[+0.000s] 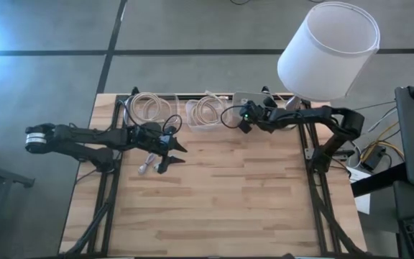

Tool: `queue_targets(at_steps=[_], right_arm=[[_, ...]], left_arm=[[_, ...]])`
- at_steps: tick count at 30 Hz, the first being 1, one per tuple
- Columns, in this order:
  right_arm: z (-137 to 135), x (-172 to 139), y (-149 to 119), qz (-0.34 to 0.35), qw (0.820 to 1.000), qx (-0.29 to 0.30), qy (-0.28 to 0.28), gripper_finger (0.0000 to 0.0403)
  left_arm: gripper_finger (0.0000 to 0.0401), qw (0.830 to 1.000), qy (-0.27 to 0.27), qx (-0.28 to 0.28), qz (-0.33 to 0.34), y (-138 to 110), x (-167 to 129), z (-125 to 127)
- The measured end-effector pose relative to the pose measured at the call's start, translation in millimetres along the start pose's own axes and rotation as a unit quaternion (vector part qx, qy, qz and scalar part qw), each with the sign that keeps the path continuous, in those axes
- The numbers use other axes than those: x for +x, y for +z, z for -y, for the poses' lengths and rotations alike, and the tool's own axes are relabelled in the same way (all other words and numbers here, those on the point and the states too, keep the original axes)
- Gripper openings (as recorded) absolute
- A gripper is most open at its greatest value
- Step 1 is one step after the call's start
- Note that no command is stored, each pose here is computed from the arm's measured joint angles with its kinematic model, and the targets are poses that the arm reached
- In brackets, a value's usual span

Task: Pick & Place USB Port
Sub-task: Put the white USB cable into the gray bin

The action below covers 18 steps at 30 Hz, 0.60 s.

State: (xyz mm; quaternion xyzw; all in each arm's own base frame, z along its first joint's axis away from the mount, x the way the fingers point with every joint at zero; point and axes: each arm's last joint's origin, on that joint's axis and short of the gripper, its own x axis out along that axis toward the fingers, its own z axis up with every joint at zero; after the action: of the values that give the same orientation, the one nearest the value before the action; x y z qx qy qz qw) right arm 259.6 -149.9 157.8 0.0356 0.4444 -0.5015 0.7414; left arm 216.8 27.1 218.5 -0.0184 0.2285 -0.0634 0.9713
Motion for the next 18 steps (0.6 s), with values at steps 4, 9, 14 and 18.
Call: queue_targets(at_steps=[4, 9, 14, 18], right_arm=[[0.2, 5.6, -2.2, -0.008, 1.000, -0.017, -0.003, 0.0038], [-1.1, 7.3, -3.8, -0.012, 0.999, -0.035, -0.001, 0.0038], [-0.2, 8.2, -3.7, -0.015, 0.999, -0.034, 0.004, 0.0038], [2.7, 10.3, -3.7, -0.020, 0.999, -0.023, 0.009, 0.0038]], left_arm=[[0.0206, 1.000, 0.000, 0.000, 0.000, 0.0, 0.0, 0.0], [0.0206, 1.000, 0.000, 0.000, 0.000, 0.0, 0.0, 0.0], [0.0206, 1.000, 0.000, 0.001, 0.000, 0.0, 0.0, -0.1], [0.0206, 1.000, 0.000, 0.001, 0.000, 0.0, 0.0, -0.1]])
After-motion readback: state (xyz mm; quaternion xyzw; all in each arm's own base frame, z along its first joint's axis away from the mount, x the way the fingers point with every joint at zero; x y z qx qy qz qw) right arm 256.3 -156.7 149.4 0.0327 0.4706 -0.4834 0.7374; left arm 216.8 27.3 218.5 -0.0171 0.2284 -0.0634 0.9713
